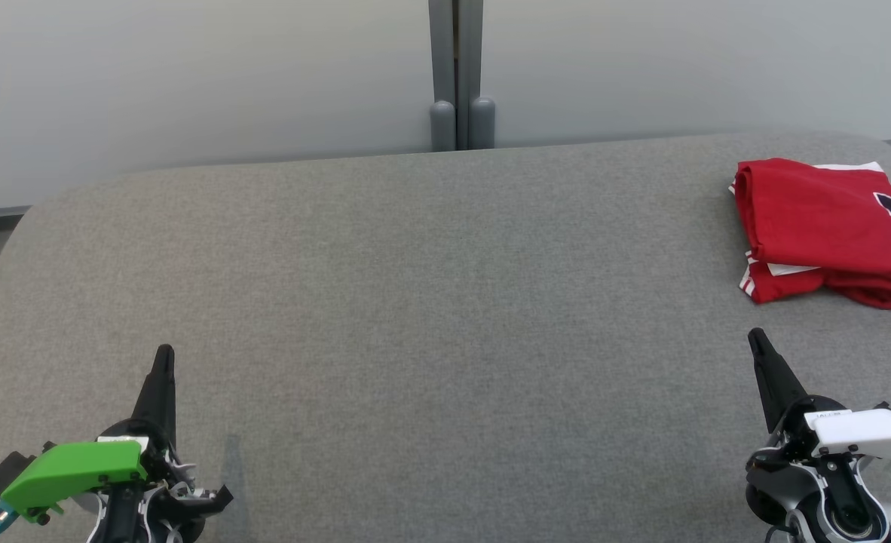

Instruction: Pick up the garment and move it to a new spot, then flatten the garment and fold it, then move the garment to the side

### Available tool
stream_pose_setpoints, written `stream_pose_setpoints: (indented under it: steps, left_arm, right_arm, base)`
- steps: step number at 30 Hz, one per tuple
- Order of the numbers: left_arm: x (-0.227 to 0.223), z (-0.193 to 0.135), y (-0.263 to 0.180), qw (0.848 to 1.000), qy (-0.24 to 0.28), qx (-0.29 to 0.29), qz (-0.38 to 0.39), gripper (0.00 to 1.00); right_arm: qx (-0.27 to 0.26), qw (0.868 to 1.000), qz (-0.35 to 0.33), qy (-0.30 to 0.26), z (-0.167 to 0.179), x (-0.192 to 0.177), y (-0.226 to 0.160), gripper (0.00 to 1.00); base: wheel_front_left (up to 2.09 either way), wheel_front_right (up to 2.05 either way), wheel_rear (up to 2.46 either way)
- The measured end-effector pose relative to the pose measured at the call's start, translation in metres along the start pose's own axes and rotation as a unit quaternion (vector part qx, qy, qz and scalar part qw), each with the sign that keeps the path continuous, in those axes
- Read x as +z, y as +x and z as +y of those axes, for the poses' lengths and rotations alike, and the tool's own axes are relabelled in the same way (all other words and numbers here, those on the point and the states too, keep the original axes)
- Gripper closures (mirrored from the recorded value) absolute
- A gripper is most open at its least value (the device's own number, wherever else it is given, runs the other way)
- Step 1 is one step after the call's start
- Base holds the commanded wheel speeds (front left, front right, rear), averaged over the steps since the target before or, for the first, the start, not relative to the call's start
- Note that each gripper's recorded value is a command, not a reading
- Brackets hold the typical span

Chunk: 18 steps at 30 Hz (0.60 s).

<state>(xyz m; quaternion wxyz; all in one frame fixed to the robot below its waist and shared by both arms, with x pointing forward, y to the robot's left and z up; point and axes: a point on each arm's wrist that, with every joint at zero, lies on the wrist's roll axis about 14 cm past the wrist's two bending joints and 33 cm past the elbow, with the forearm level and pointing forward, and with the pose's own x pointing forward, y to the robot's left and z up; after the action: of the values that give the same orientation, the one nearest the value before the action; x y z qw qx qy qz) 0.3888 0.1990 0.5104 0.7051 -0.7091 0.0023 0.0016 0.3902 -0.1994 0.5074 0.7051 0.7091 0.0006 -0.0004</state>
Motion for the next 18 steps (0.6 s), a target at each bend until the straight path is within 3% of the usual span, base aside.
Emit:
stream_pose_setpoints:
  steps: [18]
  left_arm:
    - [0.0, 0.0, 0.0, 1.0, 0.0, 0.0, 0.0, 1.0]
  right_arm:
    - [0.0, 1.0, 0.0, 0.0, 0.0, 0.0001, 0.0, 1.0]
  base:
    - [0.0, 0.0, 0.0]
